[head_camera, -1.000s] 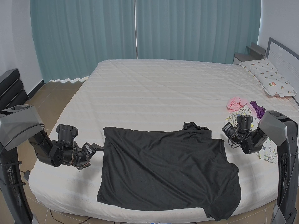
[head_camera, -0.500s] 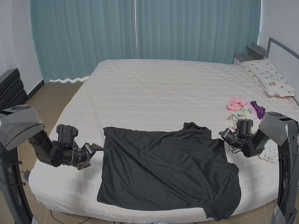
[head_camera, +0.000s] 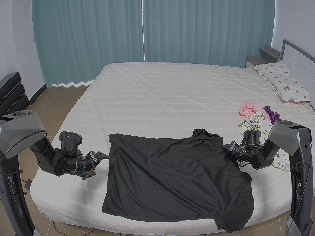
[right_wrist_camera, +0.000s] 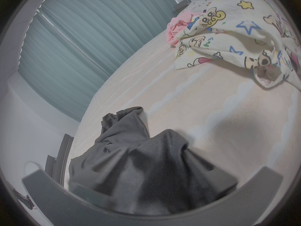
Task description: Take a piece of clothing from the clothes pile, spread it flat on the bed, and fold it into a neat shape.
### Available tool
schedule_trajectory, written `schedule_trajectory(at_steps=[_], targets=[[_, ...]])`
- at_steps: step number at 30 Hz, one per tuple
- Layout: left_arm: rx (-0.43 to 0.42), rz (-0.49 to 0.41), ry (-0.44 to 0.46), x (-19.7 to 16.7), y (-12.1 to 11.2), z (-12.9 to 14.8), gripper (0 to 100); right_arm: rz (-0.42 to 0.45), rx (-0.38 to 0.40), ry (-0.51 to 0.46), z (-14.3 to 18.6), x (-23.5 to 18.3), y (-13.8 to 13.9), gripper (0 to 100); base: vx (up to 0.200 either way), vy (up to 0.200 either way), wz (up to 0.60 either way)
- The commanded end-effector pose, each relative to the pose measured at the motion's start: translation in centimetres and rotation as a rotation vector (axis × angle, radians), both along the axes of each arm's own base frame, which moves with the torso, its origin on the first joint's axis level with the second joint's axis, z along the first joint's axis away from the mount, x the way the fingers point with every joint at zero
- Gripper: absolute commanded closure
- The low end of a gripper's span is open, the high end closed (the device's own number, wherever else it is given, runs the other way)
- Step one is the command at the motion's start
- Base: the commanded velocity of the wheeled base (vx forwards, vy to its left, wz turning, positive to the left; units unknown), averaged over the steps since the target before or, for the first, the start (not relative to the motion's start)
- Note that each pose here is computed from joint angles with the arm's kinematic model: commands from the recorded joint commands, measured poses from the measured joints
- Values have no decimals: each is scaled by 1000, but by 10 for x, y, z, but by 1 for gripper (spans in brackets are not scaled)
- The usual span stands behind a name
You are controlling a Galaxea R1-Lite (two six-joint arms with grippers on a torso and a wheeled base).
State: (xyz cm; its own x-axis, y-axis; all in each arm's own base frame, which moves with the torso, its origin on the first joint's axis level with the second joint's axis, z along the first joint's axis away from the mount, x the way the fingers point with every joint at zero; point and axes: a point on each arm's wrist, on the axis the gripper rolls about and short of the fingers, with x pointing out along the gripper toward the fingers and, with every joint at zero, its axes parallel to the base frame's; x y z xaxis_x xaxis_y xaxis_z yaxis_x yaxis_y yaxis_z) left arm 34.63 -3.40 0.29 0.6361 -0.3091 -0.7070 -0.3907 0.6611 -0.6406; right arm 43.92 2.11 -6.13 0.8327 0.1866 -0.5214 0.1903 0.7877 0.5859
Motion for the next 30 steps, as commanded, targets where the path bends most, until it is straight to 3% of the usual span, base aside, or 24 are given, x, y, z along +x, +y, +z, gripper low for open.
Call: schedule_trajectory(at_steps=[1, 10, 25, 26, 30], targets=[[0, 0, 0, 0, 0, 0, 0, -11, 1, -12, -3, 5, -2, 100, 0, 0, 0], [0, 0, 2, 0, 0, -1, 0, -144, 48, -101, 13, 23, -21, 100, 0, 0, 0], [6, -7, -2, 0, -1, 0, 0, -184, 36, -124, 12, 23, -30, 100, 0, 0, 0], [6, -9, -4, 0, -2, 0, 0, -186, 36, -123, 12, 23, -31, 0, 0, 0, 0], [5, -9, -3, -1, -2, 1, 0, -187, 32, -118, 12, 21, -32, 0, 0, 0, 0]])
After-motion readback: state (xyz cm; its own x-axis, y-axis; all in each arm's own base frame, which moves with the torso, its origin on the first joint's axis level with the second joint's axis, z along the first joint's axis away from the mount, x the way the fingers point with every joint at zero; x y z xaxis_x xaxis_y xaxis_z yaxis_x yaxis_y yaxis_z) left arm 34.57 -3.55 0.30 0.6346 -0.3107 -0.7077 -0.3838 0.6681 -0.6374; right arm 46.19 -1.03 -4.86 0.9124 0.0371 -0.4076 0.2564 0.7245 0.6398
